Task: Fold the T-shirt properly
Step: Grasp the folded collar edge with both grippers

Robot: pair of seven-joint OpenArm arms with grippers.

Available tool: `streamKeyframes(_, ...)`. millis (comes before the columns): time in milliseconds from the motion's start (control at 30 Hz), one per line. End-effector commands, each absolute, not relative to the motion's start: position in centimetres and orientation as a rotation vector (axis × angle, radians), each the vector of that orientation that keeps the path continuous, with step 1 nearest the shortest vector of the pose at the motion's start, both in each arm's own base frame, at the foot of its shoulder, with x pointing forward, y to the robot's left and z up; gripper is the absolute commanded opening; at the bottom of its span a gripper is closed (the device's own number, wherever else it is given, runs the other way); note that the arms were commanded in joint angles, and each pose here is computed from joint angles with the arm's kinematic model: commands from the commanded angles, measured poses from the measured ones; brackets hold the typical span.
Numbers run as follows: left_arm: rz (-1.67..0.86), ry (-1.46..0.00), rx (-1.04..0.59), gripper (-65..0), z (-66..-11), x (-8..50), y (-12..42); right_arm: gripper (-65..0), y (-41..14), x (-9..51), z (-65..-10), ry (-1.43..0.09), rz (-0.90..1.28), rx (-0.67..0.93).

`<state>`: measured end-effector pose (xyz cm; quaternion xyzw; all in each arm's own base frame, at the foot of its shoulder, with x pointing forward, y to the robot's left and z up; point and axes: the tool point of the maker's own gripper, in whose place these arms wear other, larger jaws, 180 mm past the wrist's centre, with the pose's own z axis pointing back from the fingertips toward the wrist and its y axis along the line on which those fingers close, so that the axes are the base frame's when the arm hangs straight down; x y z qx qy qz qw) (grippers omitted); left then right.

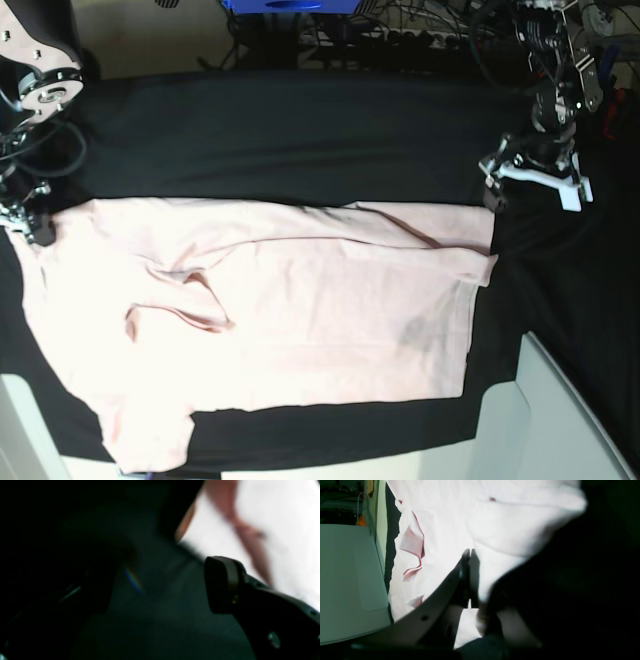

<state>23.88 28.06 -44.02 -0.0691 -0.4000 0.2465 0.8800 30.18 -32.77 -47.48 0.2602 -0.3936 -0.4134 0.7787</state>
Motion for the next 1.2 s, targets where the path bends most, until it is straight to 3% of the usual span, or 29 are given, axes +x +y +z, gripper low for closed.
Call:
streamKeyframes(0,0.521,-0.860,-0.141,-9.9,-43.6,24.5,28.7,-65.0,-34.2,31.2,-45.9,-0.911,-0.879,0.553)
streamKeyframes(1033,0.591,-0.807,-0.295,-11.3,-46.7,29.4,23.1,-65.0,-33.6,30.9,-46.2,-0.878,-0.867,0.566)
streamKeyframes(1100,0.611,-0.778,-0.296,-17.6,-47.7,29.2,23.1,-65.0,-33.6,30.9,-46.2,-0.878,-0.867,0.566)
streamKeyframes(1167,0.626,-0.745,-0.296,-30.1,-48.8,28.6,23.1,-65.0,-33.6,30.9,-46.2,-0.878,-0.867,0.566)
